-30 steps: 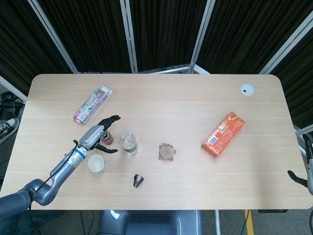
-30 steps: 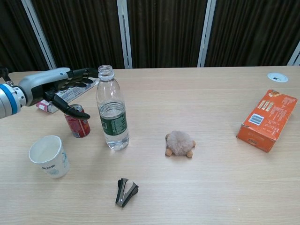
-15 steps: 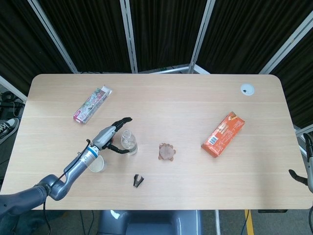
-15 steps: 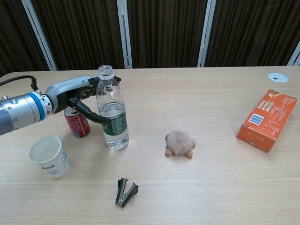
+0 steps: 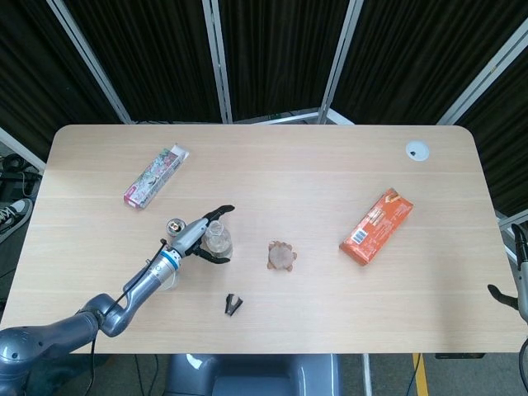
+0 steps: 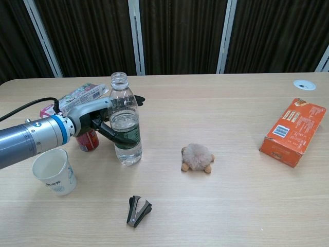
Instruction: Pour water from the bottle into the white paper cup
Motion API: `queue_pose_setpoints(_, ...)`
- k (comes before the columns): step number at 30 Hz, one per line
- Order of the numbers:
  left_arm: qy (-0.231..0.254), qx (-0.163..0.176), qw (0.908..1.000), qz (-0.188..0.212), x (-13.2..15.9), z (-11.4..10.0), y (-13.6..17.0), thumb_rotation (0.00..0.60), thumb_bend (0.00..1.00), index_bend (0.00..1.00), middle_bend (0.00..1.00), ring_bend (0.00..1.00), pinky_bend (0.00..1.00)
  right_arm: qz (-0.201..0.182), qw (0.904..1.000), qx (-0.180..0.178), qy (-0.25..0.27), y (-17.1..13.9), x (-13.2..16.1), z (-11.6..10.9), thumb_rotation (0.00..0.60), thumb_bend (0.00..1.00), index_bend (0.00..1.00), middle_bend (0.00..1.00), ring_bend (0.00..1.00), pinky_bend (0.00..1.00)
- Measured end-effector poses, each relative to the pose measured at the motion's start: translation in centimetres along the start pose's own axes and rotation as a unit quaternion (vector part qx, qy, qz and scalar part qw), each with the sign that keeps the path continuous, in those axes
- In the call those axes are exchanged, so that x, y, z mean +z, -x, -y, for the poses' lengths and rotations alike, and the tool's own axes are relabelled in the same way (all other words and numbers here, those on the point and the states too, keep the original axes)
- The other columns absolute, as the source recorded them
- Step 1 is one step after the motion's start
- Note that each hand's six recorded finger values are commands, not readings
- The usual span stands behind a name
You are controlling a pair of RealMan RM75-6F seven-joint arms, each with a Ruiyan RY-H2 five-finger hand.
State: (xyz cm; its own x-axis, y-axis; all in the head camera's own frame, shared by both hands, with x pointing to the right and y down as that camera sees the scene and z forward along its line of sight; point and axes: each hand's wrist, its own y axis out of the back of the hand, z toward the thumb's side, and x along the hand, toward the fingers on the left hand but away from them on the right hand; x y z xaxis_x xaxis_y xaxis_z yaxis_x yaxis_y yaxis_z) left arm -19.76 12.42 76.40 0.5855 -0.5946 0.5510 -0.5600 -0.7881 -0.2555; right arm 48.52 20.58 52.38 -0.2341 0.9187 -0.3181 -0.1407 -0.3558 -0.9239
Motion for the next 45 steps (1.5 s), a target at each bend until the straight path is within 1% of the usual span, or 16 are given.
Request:
queue_pose_setpoints(3, 0.007, -0.002, 1.0000, 0.001, 0.0, 0.3, -0.2, 0.600, 0.00, 0.00, 0.00, 0.00, 0.00, 0.001, 1.0000, 0.001, -0.001, 0.1, -0.1, 0.1, 0.600, 0.00, 0.00, 0.00, 0.00, 0.00)
queue_pose_setpoints(5, 0.014, -0.001, 0.9999, 0.003, 0.0, 0.4, -0.3, 0.600, 0.00, 0.02, 0.01, 0.00, 0.00, 0.002, 1.0000, 0.002, -0.001, 0.1, -0.1, 0.1, 0.600, 0.00, 0.00, 0.00, 0.00, 0.00)
queue_pose_setpoints(6, 0.019, 0.000, 0.9998, 0.005, 0.1, 0.5, -0.3, 0.600, 0.00, 0.05, 0.03, 0.00, 0.00, 0.002, 1.0000, 0.002, 0.000, 0.1, -0.1, 0.1, 0.600, 0.00, 0.00, 0.00, 0.00, 0.00)
queue_pose_setpoints(9, 0.031, 0.003, 0.9995, 0.008, 0.1, 0.5, -0.4, 0.600, 0.01, 0.18, 0.13, 0.04, 0.04, 0.002, 1.0000, 0.002, -0.001, 0.1, -0.1, 0.1, 0.600, 0.00, 0.00, 0.00, 0.00, 0.00)
queue_pose_setpoints(11, 0.041, 0.003, 0.9991, 0.008, 0.1, 0.6, -0.5, 0.600, 0.08, 0.26, 0.21, 0.10, 0.08, 0.001, 1.0000, 0.002, 0.000, 0.1, 0.0, 0.1, 0.600, 0.00, 0.00, 0.00, 0.00, 0.00)
queue_pose_setpoints(14, 0.065, 0.002, 0.9979, 0.006, 0.2, 0.8, -0.6, 0.600, 0.18, 0.35, 0.29, 0.17, 0.15, 0.001, 1.0000, 0.003, 0.000, 0.1, 0.0, 0.2, 0.600, 0.00, 0.00, 0.00, 0.00, 0.00)
queue_pose_setpoints(15, 0.073, 0.002, 0.9973, 0.006, 0.3, 0.9, -0.7, 0.600, 0.20, 0.38, 0.31, 0.19, 0.17, 0.001, 1.0000, 0.005, 0.001, 0.1, 0.0, 0.2, 0.600, 0.00, 0.00, 0.00, 0.00, 0.00)
queue_pose_setpoints(17, 0.092, 0.001, 0.9958, 0.003, 0.4, 1.0, -0.8, 0.600, 0.26, 0.45, 0.38, 0.24, 0.22, 0.000, 1.0000, 0.006, 0.001, 0.1, 0.0, 0.2, 0.600, 0.00, 0.00, 0.00, 0.00, 0.00)
queue_pose_setpoints(20, 0.104, 0.002, 0.9946, 0.001, 0.5, 1.1, -1.1, 0.600, 0.34, 0.55, 0.47, 0.32, 0.32, 0.000, 1.0000, 0.007, 0.002, 0.1, 0.0, 0.2, 0.600, 0.00, 0.00, 0.00, 0.00, 0.00)
queue_pose_setpoints(22, 0.111, 0.005, 0.9938, 0.000, 0.6, 1.1, -1.1, 0.600, 0.37, 0.59, 0.50, 0.36, 0.36, -0.001, 1.0000, 0.008, 0.002, 0.1, 0.0, 0.3, 0.600, 0.00, 0.00, 0.00, 0.00, 0.00)
queue_pose_setpoints(25, 0.120, 0.014, 0.9927, 0.004, 0.8, 0.9, -1.2, 0.600, 0.39, 0.61, 0.52, 0.38, 0.38, -0.002, 1.0000, 0.009, 0.002, 0.1, 0.0, 0.3, 0.600, 0.00, 0.00, 0.00, 0.00, 0.00)
queue_pose_setpoints(30, 0.130, 0.020, 0.9912, 0.016, 1.6, 0.6, -1.2, 0.600, 0.38, 0.62, 0.52, 0.38, 0.39, -0.001, 1.0000, 0.009, 0.002, 0.1, 0.0, 0.2, 0.600, 0.00, 0.00, 0.00, 0.00, 0.00)
queue_pose_setpoints(34, 0.134, 0.023, 0.9902, 0.032, 2.9, -0.2, -1.0, 0.600, 0.38, 0.62, 0.53, 0.38, 0.39, -0.001, 1.0000, 0.009, 0.003, 0.0, 0.0, 0.2, 0.600, 0.00, 0.00, 0.00, 0.00, 0.00)
queue_pose_setpoints(40, 0.133, 0.028, 0.9889, 0.060, 5.5, -2.6, -0.2, 0.600, 0.38, 0.62, 0.53, 0.38, 0.39, -0.002, 1.0000, 0.007, 0.006, -0.1, 0.0, 0.1, 0.600, 0.00, 0.00, 0.00, 0.00, 0.00)
queue_pose_setpoints(43, 0.121, 0.034, 0.9897, 0.068, 6.6, -4.4, 0.7, 0.600, 0.38, 0.63, 0.53, 0.39, 0.39, -0.001, 0.9999, 0.007, 0.007, -0.1, -0.1, 0.1, 0.600, 0.00, 0.00, 0.00, 0.00, 0.00)
queue_pose_setpoints(45, 0.107, 0.040, 0.9912, 0.068, 7.0, -6.1, 1.6, 0.600, 0.38, 0.63, 0.53, 0.39, 0.39, -0.001, 0.9999, 0.007, 0.008, -0.2, -0.2, 0.1, 0.600, 0.00, 0.00, 0.00, 0.00, 0.00)
